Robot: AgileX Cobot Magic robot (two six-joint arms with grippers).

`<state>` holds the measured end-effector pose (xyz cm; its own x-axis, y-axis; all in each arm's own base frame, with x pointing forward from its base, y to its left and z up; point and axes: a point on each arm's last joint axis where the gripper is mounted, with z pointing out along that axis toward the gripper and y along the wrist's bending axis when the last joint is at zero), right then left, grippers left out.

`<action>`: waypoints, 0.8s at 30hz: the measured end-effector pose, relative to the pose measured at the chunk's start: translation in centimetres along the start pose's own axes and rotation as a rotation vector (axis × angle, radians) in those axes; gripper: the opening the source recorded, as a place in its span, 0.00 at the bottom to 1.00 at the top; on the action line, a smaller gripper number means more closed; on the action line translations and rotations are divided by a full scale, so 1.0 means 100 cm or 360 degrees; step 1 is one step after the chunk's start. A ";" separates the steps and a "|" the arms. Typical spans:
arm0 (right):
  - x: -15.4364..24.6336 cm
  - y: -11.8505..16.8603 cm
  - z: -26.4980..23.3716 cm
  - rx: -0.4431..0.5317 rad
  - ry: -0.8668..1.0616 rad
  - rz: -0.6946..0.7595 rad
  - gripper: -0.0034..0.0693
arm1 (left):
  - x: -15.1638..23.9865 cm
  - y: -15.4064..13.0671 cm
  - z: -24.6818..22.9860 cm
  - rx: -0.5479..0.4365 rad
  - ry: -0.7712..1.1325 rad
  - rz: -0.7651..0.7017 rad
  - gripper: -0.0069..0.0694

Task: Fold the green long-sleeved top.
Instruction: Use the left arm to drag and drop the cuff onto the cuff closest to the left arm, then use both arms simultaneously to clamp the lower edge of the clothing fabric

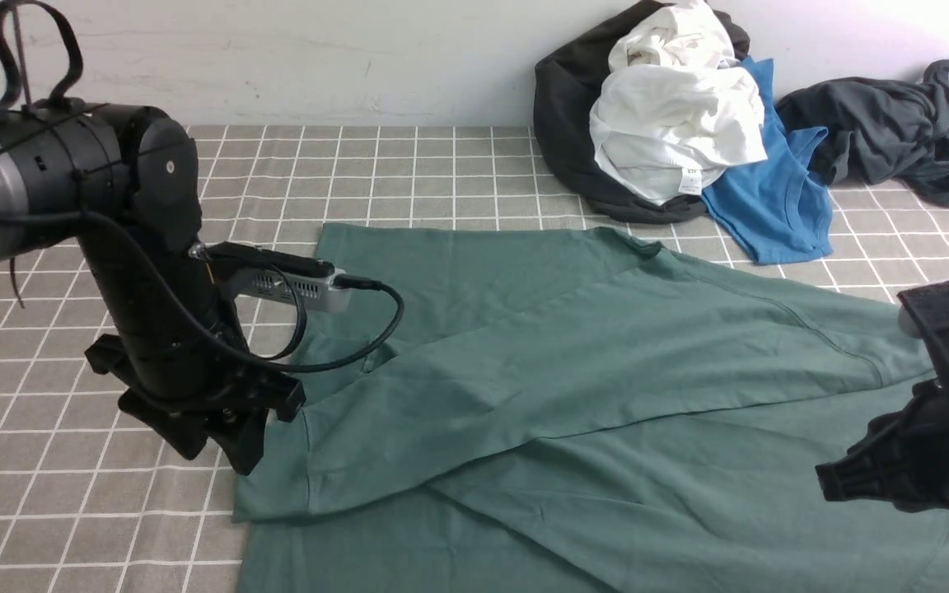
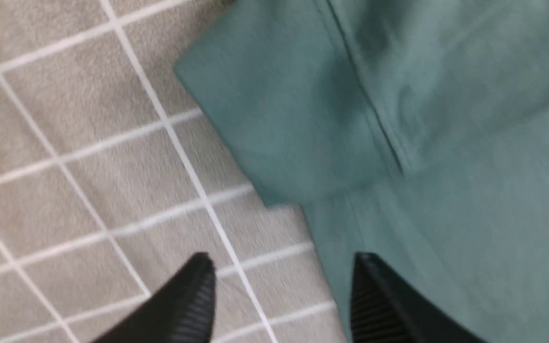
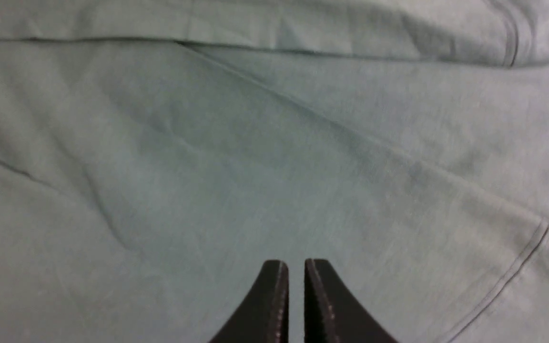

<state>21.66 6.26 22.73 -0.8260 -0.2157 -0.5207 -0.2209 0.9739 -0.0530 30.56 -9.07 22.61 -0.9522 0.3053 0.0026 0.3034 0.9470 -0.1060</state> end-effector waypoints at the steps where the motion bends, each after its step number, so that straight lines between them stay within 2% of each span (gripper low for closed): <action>1: 0.001 0.000 0.000 -0.0004 0.0017 -0.0002 0.12 | 0.005 -0.004 -0.003 -0.0004 -0.0010 0.0022 0.61; 3: 0.005 0.004 0.000 -0.0073 0.0097 -0.0001 0.12 | 0.031 -0.030 -0.009 -0.0015 -0.0039 0.0242 0.67; 5: 0.006 0.008 -0.002 -0.0145 0.0137 -0.0041 0.12 | 0.052 -0.047 0.001 -0.0022 -0.0010 0.0484 0.68; 7: 0.004 0.012 -0.005 -0.0214 0.0144 -0.0046 0.12 | 0.063 -0.058 0.009 -0.0032 0.0005 0.0643 0.69; 8: 0.001 0.016 -0.007 -0.0280 0.0141 -0.0085 0.12 | 0.078 -0.068 0.021 -0.0033 0.0056 0.0891 0.69; 12: -0.004 0.026 -0.013 -0.0482 0.0113 -0.0184 0.12 | 0.110 -0.082 0.054 -0.0059 0.0225 0.1365 0.69; 15: -0.003 0.032 -0.015 -0.0587 0.0106 -0.0256 0.12 | 0.121 -0.085 0.068 -0.0091 0.0240 0.1574 0.69; 20: -0.003 0.035 -0.017 -0.0656 0.0109 -0.0308 0.12 | 0.123 -0.081 0.087 -0.0135 0.0220 0.1720 0.66; 24: -0.002 0.036 -0.017 -0.0667 0.0114 -0.0322 0.12 | 0.120 -0.078 0.091 -0.0228 0.0166 0.1795 0.43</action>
<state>20.14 9.67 24.13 -0.7752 -0.4172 -0.4744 -0.5595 0.8021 0.2087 16.44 -13.67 14.39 -0.1291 0.9898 0.0609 0.9916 0.1285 0.0141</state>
